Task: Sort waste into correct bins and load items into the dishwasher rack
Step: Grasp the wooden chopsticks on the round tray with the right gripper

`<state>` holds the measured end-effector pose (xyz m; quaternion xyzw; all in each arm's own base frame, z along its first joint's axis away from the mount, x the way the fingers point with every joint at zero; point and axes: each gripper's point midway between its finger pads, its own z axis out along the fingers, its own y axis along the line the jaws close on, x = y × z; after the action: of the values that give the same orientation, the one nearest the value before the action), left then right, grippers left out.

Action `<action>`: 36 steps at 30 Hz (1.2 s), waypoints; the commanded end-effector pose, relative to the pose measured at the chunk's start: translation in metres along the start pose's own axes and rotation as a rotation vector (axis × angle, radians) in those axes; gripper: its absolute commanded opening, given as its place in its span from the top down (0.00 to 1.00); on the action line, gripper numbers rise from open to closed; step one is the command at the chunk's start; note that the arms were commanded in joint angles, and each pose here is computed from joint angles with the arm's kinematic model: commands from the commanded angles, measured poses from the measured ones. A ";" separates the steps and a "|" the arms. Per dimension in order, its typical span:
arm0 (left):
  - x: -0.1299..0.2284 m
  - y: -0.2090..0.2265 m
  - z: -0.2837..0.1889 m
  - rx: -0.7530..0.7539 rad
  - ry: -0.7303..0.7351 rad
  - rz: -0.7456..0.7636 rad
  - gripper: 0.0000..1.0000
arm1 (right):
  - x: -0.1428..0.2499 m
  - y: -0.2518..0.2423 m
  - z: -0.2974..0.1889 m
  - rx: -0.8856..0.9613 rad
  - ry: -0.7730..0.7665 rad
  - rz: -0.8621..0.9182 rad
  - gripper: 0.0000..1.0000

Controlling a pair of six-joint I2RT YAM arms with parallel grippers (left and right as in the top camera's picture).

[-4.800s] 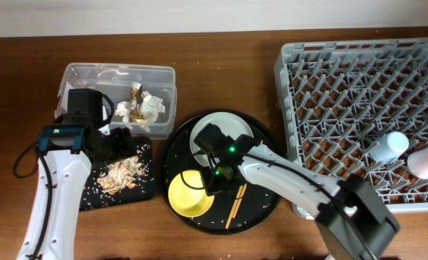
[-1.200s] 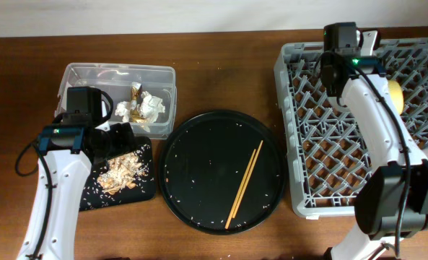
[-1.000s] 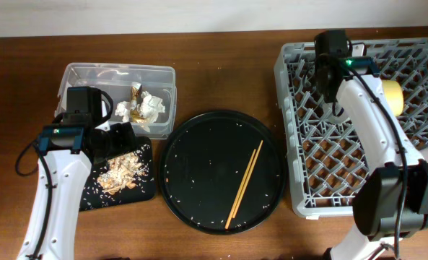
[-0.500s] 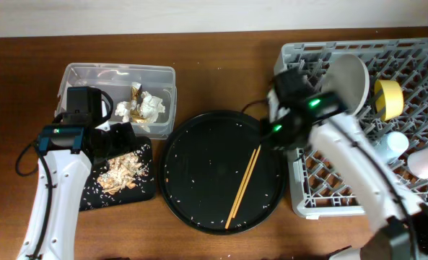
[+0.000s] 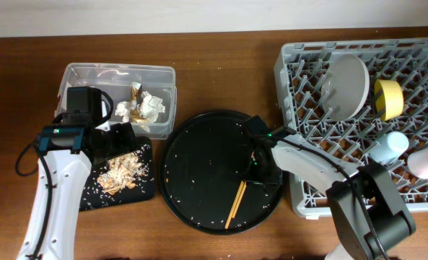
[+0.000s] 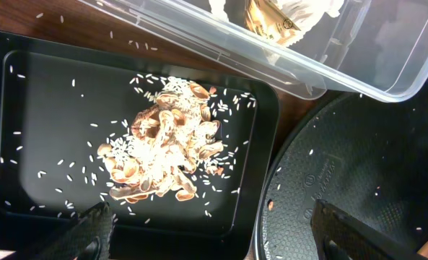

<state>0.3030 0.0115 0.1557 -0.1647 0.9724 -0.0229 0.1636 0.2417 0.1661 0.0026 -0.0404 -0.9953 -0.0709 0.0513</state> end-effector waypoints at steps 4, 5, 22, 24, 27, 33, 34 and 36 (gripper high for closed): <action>0.000 0.000 -0.002 0.009 -0.005 -0.009 0.13 | 0.010 0.012 0.002 -0.068 0.054 0.011 0.69; 0.000 0.000 -0.002 0.009 -0.005 -0.009 0.13 | 0.011 0.012 -0.003 -0.068 0.057 0.012 0.71; 0.000 0.000 -0.002 0.009 -0.005 -0.009 0.13 | -0.015 0.009 0.007 -0.002 -0.014 0.026 0.69; 0.000 -0.001 -0.002 0.009 -0.004 -0.009 0.13 | -0.014 0.007 0.008 0.004 -0.006 0.028 0.68; 0.000 0.000 -0.002 0.009 -0.005 -0.009 0.13 | -0.012 0.007 0.008 0.006 0.002 0.071 0.68; 0.002 -0.003 -0.002 0.026 0.004 -0.009 0.13 | -0.018 -0.012 0.007 0.105 -0.048 0.178 0.71; 0.002 -0.003 -0.002 0.026 0.004 -0.009 0.13 | -0.016 -0.013 0.007 0.111 -0.041 0.178 0.74; 0.002 -0.003 -0.002 0.026 0.004 -0.009 0.13 | -0.012 -0.016 0.007 0.123 -0.025 0.179 0.83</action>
<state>0.3024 0.0088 0.1554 -0.1635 0.9728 -0.0302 0.1612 0.2554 0.1636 0.0010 -0.1191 -0.9910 -0.0434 0.0424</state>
